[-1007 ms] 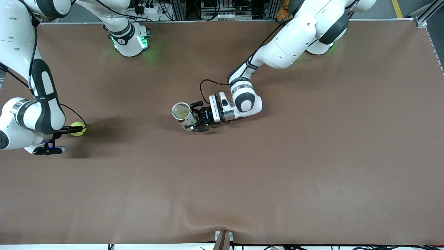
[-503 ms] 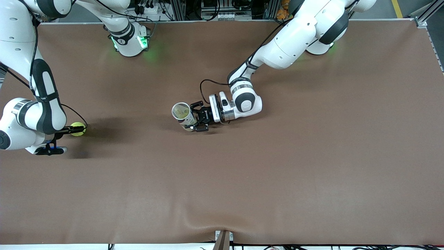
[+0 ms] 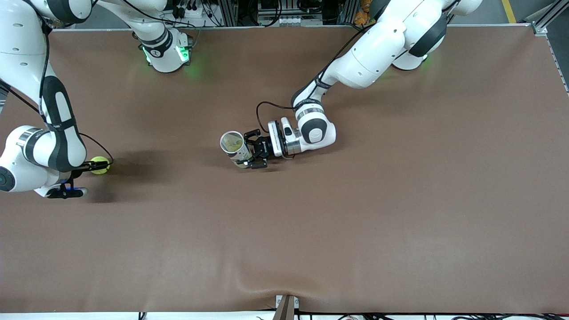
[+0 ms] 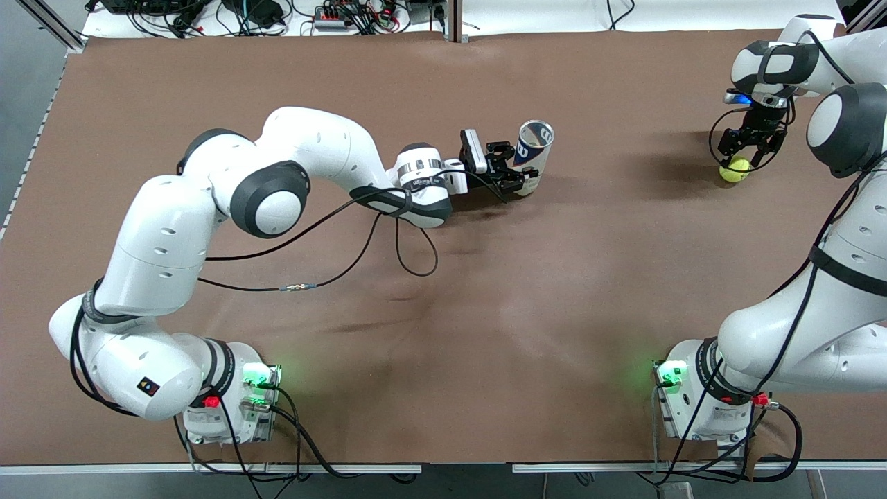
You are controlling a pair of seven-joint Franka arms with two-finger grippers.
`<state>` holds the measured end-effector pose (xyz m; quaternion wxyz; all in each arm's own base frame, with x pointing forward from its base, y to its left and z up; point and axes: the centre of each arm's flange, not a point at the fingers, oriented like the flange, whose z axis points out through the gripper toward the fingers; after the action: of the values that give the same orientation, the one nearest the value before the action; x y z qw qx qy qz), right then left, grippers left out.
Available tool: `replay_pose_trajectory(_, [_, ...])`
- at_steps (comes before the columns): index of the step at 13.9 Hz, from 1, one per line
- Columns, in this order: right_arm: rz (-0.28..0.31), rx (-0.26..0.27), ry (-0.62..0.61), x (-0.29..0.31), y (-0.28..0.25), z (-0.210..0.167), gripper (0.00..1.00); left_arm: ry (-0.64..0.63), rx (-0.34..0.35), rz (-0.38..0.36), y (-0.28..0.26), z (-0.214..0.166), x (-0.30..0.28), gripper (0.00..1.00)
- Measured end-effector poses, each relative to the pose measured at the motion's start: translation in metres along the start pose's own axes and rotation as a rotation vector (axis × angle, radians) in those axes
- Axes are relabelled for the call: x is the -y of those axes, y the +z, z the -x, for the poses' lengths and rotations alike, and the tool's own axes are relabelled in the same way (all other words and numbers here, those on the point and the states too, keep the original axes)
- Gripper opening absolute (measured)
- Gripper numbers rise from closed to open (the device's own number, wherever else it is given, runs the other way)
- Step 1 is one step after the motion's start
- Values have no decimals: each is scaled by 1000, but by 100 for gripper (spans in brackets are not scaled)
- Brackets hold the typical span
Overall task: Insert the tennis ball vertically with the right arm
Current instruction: 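Lift the second ball with the right gripper and carry it toward the can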
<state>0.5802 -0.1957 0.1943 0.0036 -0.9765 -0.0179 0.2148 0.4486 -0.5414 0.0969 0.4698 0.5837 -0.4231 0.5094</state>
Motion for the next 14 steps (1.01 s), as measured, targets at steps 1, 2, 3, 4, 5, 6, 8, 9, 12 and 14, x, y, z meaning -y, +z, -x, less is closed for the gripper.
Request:
replay_pose_trajectory(1, [0, 0, 0, 0, 0, 0, 76, 0, 0, 0, 0, 0, 0, 70])
replay_pose_trajectory(2, [0, 0, 0, 0, 0, 0, 66, 0, 0, 0, 0, 0, 0, 70])
replay_pose_trajectory(3, [0, -1, -1, 0, -1, 0, 63, 0, 0, 0, 0, 0, 0, 70])
replay_pose_trajectory(4, [0, -1, -1, 1, -1, 0, 63, 0, 0, 0, 0, 0, 0, 70])
replay_pose_trajectory(5, [0, -1, -2, 1, -2, 0, 63, 0, 0, 0, 0, 0, 0, 70])
replay_pose_trajectory(6, [-1, 0, -4, 2, -2, 0, 63, 0, 0, 0, 0, 0, 0, 70])
replay_pose_trajectory(8, [-7, 18, -19, 11, -7, -1, 63, 0, 0, 0, 0, 0, 0, 70])
replay_pose_trajectory(9, [-10, 27, -28, 18, -14, 0, 63, 0, 0, 0, 0, 0, 0, 70])
replay_pose_trajectory(12, [-24, 44, -29, 46, -59, 4, 63, 0, 0, 0, 0, 0, 0, 70])
replay_pose_trajectory(14, [-28, 69, 20, 75, -96, 8, 63, 0, 0, 0, 0, 0, 0, 70])
